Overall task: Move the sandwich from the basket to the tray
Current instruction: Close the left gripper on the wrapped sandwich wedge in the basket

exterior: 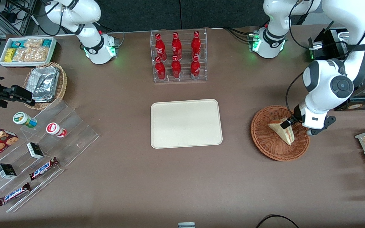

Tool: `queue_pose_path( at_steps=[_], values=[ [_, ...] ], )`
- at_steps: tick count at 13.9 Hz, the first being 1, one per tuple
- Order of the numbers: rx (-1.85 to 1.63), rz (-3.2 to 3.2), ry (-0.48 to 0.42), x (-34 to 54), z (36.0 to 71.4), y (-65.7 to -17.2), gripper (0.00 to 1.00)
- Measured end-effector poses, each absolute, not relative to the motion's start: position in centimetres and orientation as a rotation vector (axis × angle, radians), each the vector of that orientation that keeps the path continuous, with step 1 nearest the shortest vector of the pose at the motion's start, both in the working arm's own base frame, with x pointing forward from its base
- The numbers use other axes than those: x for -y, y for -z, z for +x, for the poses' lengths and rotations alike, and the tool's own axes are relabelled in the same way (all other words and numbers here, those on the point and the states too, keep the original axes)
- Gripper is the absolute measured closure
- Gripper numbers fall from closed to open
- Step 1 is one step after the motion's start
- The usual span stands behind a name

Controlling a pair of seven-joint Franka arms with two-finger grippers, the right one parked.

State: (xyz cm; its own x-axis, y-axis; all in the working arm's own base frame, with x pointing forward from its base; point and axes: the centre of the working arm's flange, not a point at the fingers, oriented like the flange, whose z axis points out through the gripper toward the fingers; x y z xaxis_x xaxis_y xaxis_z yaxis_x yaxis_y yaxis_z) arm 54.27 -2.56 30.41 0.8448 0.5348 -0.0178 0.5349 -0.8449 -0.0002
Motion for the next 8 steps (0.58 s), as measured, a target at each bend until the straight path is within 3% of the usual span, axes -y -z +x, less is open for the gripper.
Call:
queue_pose_path(
  at_steps=[8],
  values=[
    [-0.925, 3.002, 0.073, 2.2, 54.4, -27.4, 0.0]
  ],
)
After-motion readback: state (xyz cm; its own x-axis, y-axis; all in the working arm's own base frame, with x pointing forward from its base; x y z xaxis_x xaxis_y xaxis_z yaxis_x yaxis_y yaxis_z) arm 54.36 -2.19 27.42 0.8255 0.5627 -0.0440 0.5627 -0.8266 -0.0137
